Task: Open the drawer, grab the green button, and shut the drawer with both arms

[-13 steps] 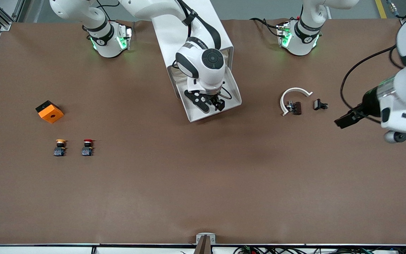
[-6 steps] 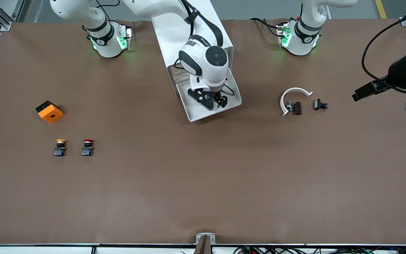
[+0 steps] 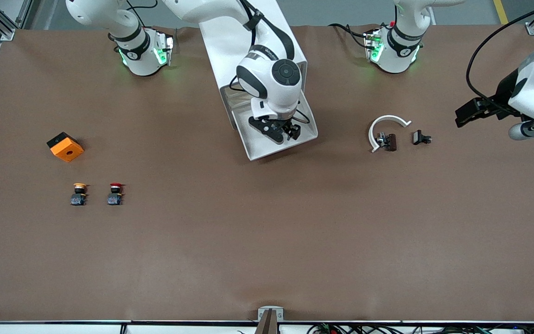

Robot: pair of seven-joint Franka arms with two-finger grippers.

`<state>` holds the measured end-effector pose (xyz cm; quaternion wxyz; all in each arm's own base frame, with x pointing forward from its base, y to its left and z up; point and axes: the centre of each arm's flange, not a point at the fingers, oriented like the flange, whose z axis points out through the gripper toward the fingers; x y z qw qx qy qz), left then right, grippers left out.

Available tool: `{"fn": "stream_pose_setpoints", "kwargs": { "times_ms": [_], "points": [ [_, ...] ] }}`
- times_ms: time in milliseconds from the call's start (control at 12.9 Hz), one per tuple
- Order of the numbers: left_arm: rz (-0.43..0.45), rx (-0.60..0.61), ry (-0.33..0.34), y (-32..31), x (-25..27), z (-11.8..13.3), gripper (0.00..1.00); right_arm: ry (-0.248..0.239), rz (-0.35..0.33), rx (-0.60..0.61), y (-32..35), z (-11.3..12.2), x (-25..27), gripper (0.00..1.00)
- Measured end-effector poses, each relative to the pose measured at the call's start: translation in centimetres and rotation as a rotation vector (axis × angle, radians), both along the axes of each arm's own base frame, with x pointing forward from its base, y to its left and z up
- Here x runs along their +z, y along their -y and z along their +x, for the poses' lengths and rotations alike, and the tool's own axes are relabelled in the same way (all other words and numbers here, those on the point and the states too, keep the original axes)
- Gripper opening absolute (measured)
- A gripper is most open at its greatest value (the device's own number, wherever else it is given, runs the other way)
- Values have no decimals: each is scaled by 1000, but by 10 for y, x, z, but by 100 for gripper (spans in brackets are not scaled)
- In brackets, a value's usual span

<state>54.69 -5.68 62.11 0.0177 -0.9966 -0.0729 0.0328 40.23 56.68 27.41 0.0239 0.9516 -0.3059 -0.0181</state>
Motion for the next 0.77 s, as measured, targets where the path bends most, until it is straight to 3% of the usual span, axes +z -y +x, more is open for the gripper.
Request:
{"fn": "stream_pose_setpoints", "kwargs": {
  "times_ms": [774],
  "points": [
    [5, -129, 61, -6, 18, -31, 100, 5, 1, -3, 1, 3, 2, 100]
  ]
}}
